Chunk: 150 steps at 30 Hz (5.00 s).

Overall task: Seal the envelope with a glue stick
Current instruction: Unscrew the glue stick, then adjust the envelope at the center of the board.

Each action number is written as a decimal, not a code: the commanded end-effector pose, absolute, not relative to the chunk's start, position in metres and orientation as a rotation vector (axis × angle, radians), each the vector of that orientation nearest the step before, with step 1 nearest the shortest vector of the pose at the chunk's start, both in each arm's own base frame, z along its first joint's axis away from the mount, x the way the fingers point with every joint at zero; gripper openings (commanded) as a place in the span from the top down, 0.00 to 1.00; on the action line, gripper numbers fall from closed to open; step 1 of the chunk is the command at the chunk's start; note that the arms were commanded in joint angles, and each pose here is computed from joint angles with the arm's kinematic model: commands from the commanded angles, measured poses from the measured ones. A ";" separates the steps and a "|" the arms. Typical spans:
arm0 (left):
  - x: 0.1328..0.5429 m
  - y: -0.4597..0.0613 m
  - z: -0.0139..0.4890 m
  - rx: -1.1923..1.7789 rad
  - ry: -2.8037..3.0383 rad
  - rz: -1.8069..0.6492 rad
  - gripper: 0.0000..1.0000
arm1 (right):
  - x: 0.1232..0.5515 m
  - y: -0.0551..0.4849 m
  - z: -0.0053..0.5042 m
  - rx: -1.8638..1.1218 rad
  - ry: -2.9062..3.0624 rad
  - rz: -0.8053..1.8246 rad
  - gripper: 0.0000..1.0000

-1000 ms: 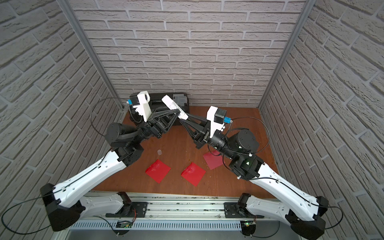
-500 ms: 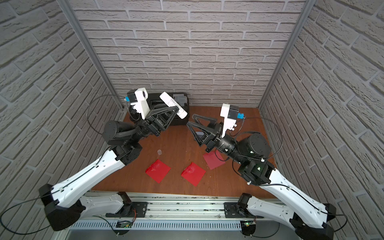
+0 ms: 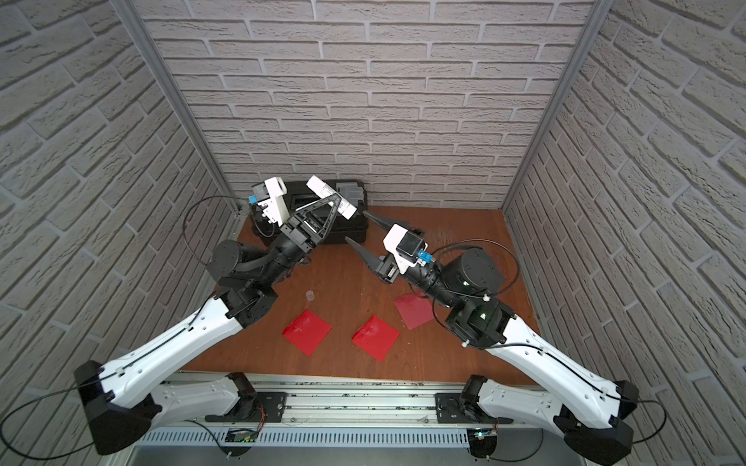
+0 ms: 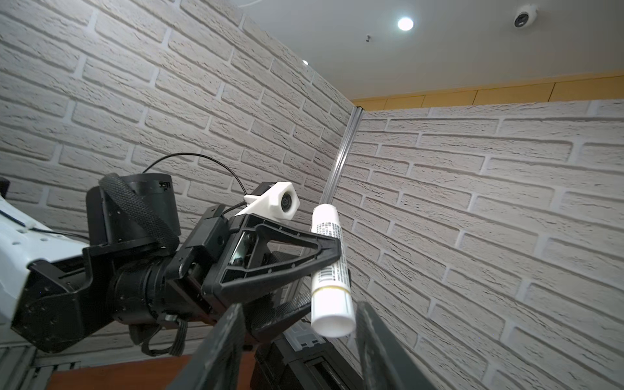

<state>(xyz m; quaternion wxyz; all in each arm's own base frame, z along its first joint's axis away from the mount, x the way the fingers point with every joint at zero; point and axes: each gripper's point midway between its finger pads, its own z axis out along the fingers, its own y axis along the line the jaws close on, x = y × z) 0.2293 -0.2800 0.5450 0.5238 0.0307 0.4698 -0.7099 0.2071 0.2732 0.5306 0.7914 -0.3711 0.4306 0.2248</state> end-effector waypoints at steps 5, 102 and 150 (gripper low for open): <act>0.233 -0.265 0.547 -0.025 1.100 -1.720 1.00 | 0.226 0.272 0.542 -0.820 0.891 0.263 0.42; 0.242 -0.088 0.107 -0.233 2.623 -0.125 0.10 | 0.230 0.201 0.381 -0.676 1.587 0.287 0.97; 0.167 -0.127 0.018 -0.307 2.803 -0.202 0.42 | 0.237 0.212 0.363 -0.660 1.682 0.336 0.97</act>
